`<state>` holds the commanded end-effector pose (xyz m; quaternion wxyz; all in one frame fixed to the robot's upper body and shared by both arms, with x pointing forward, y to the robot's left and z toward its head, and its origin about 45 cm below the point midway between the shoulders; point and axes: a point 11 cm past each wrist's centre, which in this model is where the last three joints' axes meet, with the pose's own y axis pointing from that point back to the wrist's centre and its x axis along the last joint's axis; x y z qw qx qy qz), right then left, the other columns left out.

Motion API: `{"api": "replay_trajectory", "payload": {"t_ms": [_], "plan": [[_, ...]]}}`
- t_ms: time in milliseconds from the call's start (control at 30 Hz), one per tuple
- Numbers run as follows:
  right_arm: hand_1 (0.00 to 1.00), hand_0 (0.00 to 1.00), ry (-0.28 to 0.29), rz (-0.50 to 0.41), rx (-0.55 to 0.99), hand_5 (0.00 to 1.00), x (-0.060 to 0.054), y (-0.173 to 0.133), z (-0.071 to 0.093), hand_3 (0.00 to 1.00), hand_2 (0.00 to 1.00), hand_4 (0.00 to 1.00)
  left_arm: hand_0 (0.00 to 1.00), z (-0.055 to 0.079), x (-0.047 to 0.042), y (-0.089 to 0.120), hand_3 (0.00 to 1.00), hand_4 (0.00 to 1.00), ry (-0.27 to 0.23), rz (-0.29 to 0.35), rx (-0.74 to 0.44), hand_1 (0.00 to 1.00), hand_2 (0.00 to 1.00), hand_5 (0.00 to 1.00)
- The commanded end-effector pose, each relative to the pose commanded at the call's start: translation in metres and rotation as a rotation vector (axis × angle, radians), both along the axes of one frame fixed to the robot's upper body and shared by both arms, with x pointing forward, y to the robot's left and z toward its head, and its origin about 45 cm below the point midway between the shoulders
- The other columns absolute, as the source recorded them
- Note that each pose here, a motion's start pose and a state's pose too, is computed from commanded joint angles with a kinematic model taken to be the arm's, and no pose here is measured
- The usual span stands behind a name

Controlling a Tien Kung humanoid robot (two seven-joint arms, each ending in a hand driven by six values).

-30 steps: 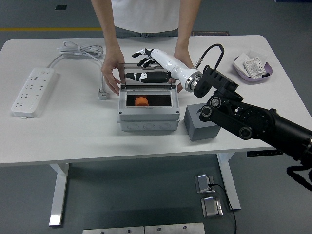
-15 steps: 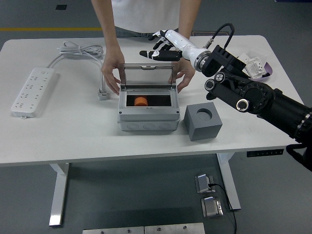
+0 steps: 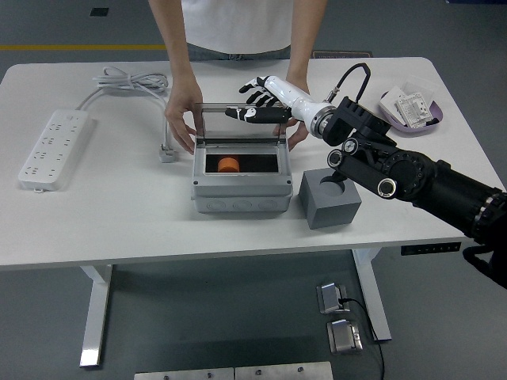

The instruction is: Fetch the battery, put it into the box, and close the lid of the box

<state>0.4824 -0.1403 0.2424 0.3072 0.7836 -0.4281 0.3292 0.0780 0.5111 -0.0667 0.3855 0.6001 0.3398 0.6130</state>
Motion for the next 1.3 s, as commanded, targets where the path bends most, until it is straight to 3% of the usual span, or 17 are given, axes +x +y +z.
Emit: {"api": "replay_trajectory", "payload": {"t_ms": [267, 667, 1067, 1300], "plan": [[0.734, 0.781, -0.025, 0.057, -0.027, 0.740, -0.011, 0.007, 0.006, 0.780, 0.772, 0.914, 0.636, 0.000, -0.0036, 0.001, 0.601, 0.663, -0.003, 0.009, 0.000, 0.700, 0.617, 0.095], [0.722, 0.759, -0.016, 0.095, -0.053, 0.737, -0.025, 0.007, -0.002, 0.779, 0.763, 0.904, 0.635, -0.001, -0.0067, 0.001, 0.600, 0.663, -0.006, 0.017, 0.000, 0.700, 0.616, 0.097], [0.721, 0.739, -0.008, 0.162, -0.084, 0.732, -0.049, 0.012, -0.005, 0.776, 0.763, 0.900, 0.633, -0.003, -0.0139, 0.000, 0.599, 0.664, -0.007, 0.027, -0.003, 0.700, 0.617, 0.100], [0.718, 0.732, 0.024, 0.181, -0.088, 0.731, -0.062, 0.011, -0.016, 0.776, 0.762, 0.898, 0.634, -0.004, -0.0159, -0.001, 0.599, 0.665, -0.009, 0.028, -0.006, 0.699, 0.616, 0.098]]}}
